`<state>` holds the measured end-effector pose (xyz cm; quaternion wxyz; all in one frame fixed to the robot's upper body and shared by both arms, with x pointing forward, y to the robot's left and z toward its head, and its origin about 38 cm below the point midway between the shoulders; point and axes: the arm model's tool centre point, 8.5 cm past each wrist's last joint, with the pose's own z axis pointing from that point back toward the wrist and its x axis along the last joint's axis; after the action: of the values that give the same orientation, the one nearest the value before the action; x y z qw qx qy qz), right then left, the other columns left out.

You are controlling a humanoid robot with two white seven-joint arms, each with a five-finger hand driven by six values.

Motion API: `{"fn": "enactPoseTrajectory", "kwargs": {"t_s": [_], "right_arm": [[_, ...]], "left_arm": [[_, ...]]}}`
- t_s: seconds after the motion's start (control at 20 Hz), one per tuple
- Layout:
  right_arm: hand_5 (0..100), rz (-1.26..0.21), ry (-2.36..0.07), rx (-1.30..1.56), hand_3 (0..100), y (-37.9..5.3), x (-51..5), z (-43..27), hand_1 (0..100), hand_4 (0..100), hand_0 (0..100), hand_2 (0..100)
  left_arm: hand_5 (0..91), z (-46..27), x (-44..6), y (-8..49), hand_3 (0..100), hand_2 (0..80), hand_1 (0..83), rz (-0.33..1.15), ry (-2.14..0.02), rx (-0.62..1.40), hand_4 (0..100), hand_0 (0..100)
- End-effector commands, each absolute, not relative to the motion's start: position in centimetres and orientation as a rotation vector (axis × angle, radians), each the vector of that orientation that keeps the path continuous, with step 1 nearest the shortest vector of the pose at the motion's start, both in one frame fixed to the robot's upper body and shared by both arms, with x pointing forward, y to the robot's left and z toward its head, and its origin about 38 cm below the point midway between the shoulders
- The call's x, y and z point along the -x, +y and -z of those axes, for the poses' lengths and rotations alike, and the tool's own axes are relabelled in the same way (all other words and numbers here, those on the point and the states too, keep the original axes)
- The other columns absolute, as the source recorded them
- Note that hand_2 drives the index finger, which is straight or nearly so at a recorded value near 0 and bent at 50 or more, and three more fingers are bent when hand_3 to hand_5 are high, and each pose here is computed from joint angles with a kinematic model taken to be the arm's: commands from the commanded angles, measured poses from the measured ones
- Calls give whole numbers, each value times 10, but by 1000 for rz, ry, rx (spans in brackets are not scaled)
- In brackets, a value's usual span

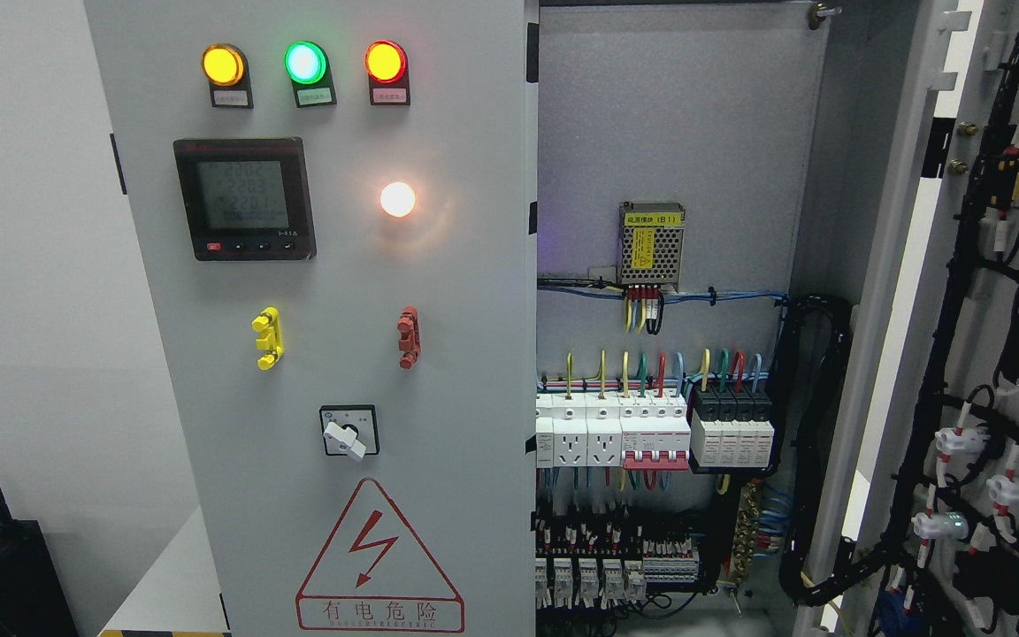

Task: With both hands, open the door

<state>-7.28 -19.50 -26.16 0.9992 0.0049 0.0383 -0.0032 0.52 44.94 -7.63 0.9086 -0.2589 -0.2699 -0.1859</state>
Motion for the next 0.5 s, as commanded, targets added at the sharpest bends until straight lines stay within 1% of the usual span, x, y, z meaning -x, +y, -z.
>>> {"fn": "enactPoseTrajectory", "kwargs": {"t_s": [0.0,0.1,0.2,0.3,0.45], "right_arm": [[0,6,76,-9,0,-195,73,262,0,0,0,0],[0,6,76,-9,0,-195,73,262,0,0,0,0],[0,6,76,-9,0,-195,73,262,0,0,0,0],[0,6,76,-9,0,-195,73,262,0,0,0,0],[0,6,74,-9,0,-195,72,262,0,0,0,0]], "left_arm": [[0,171,101,422,0,0,0,161,-378,324,32,0],[0,195,105,397,0,0,0,108,-337,295,33,0],[0,209,101,373,0,0,0,91,-305,289,33,0],[0,219,87,356,0,0,0,63,-305,292,33,0],[0,229,78,326,0,0,0,65,-285,329,33,0]]}}
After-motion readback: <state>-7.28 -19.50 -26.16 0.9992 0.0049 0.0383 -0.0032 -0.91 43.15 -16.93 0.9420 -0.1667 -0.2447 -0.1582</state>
